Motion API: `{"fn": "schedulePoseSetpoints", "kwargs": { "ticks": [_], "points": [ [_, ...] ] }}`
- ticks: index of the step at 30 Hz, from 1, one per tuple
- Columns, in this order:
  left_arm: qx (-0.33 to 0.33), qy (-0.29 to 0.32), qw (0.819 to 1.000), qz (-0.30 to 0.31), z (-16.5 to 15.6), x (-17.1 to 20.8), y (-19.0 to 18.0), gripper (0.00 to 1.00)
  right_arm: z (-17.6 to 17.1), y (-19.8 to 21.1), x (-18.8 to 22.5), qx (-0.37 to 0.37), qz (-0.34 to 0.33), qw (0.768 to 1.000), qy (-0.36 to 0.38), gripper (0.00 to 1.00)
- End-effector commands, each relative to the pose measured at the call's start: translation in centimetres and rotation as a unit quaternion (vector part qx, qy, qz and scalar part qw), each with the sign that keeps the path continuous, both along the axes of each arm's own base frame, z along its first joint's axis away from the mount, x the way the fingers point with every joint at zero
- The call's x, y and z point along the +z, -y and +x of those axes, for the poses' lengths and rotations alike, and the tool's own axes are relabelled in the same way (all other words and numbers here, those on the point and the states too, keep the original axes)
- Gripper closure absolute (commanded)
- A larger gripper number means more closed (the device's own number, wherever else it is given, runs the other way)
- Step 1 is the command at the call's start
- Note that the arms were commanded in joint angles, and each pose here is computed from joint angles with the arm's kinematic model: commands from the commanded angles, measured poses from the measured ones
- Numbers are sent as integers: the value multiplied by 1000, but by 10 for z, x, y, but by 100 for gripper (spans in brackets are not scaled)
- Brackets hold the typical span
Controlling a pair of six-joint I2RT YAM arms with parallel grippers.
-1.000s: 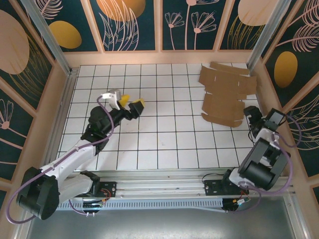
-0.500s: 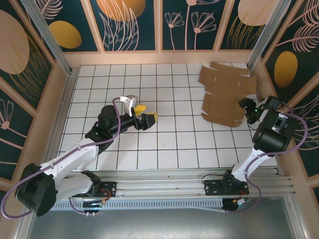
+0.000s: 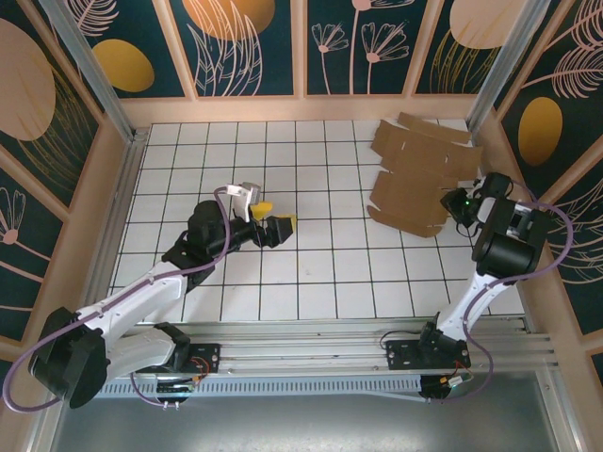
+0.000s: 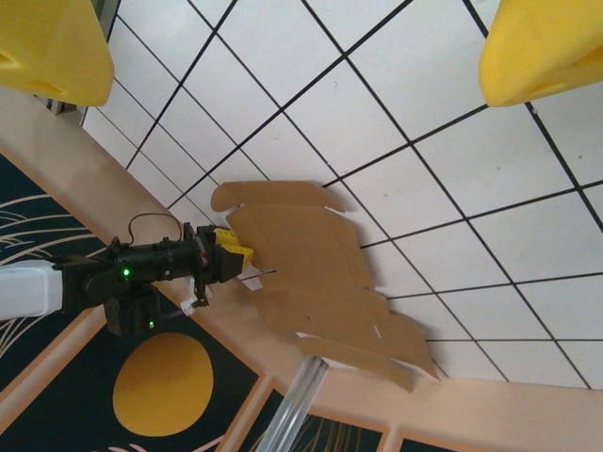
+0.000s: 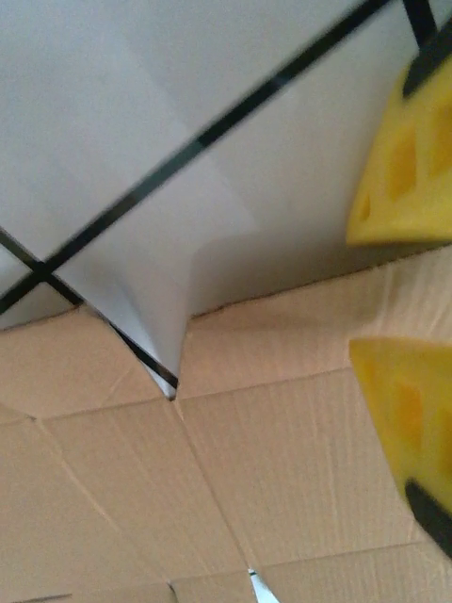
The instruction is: Fold the paper box
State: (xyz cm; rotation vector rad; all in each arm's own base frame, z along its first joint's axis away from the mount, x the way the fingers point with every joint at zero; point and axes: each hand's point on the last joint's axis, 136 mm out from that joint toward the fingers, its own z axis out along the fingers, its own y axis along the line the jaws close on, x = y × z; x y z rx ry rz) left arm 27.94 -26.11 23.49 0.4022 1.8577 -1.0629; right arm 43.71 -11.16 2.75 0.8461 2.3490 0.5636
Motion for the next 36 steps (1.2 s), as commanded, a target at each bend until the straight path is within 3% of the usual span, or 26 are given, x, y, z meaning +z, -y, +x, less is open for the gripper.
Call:
{"fn": "schedulePoseSetpoints", "kwargs": {
  "ticks": [1,4,7,12,16,24,27,31,36],
  "points": [
    [6,-3,1000,4,4,-2,0,1,1,-12,0,20,-19,1000,-12,81],
    [13,-6,1000,7,5,-4,-1,1,2,-17,10,29,-29,999,-1,94],
    [28,-10,999,14,8,-5,-5,1,4,-24,24,38,-36,998,16,100],
    [114,-68,990,39,30,-13,-23,1,-1,-59,51,65,-37,996,51,100],
    [193,-110,973,63,47,-17,-42,1,-20,-116,60,111,-6,991,74,100],
    [223,-147,962,50,59,-21,-41,1,-69,-247,65,165,56,979,101,100],
    [220,-174,958,59,63,-36,-35,1,-88,-284,55,208,44,973,88,100],
    [232,-196,950,76,67,-55,-36,6,-114,-316,49,248,38,965,79,100],
    [272,-199,930,144,89,-71,-77,18,-126,-320,48,263,22,960,98,100]
  ]
}}
